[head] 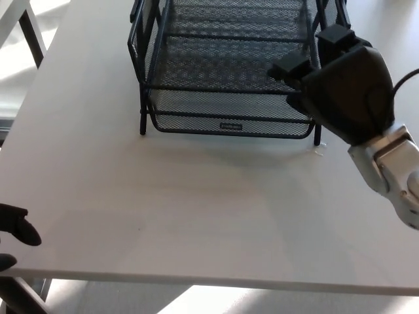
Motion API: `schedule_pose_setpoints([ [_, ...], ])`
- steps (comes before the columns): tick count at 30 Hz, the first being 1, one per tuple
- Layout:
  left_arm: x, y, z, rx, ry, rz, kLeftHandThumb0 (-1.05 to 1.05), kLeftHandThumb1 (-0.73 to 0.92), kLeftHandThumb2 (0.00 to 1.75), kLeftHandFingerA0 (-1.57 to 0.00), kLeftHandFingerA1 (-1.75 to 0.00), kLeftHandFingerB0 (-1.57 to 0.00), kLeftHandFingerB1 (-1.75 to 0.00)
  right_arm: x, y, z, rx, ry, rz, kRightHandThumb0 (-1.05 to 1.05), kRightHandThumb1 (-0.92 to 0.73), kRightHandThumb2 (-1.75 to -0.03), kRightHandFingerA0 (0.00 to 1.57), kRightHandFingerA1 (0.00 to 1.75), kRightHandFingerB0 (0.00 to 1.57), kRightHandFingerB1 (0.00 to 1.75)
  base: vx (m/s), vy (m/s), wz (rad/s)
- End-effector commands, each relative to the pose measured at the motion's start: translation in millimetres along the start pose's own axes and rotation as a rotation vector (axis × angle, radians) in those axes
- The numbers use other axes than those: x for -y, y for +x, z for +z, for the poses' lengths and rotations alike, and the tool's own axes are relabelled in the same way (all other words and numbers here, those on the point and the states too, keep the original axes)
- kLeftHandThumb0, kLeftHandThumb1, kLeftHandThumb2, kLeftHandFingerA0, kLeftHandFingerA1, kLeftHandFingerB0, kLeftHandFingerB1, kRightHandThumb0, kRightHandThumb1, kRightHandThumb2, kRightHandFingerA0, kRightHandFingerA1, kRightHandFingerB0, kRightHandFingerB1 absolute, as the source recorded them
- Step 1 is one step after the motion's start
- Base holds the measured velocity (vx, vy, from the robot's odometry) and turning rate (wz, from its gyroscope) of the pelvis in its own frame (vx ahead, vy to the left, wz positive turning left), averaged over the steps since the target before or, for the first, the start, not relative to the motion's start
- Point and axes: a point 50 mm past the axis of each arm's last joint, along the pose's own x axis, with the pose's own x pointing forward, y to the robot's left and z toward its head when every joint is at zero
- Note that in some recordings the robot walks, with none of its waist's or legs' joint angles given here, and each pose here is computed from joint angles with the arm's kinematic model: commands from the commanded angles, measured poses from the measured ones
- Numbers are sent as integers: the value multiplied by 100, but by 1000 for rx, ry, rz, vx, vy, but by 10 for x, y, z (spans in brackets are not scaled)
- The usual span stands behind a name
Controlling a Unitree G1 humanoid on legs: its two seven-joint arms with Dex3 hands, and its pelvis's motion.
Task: The robot uses its right hand to grab the drawer kept on the middle of the desk and pull it out towards the robot
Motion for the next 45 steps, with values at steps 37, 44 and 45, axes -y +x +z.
schedule_pose_setpoints([
  [37, 29, -46, -22, -6, 1, -16, -29, 58, 57, -76, -87, -82, -62, 288, -334, 129, -204, -13, 232, -35, -45, -55, 0, 24, 0, 25, 0, 0, 0],
  [44, 48, -86, -30, -12, 2, -24, -27, 57, 57, -76, -83, -82, -59, 467, -361, 111, -207, -10, 188, -25, -45, -54, 0, 34, 0, 39, 0, 0, 0],
  [45, 49, -83, -25, -4, 2, -16, -26, 57, 57, -77, -85, -83, -61, 539, -394, 82, -231, 3, 189, -24, -48, -54, 0, 29, 0, 42, 0, 0, 0],
])
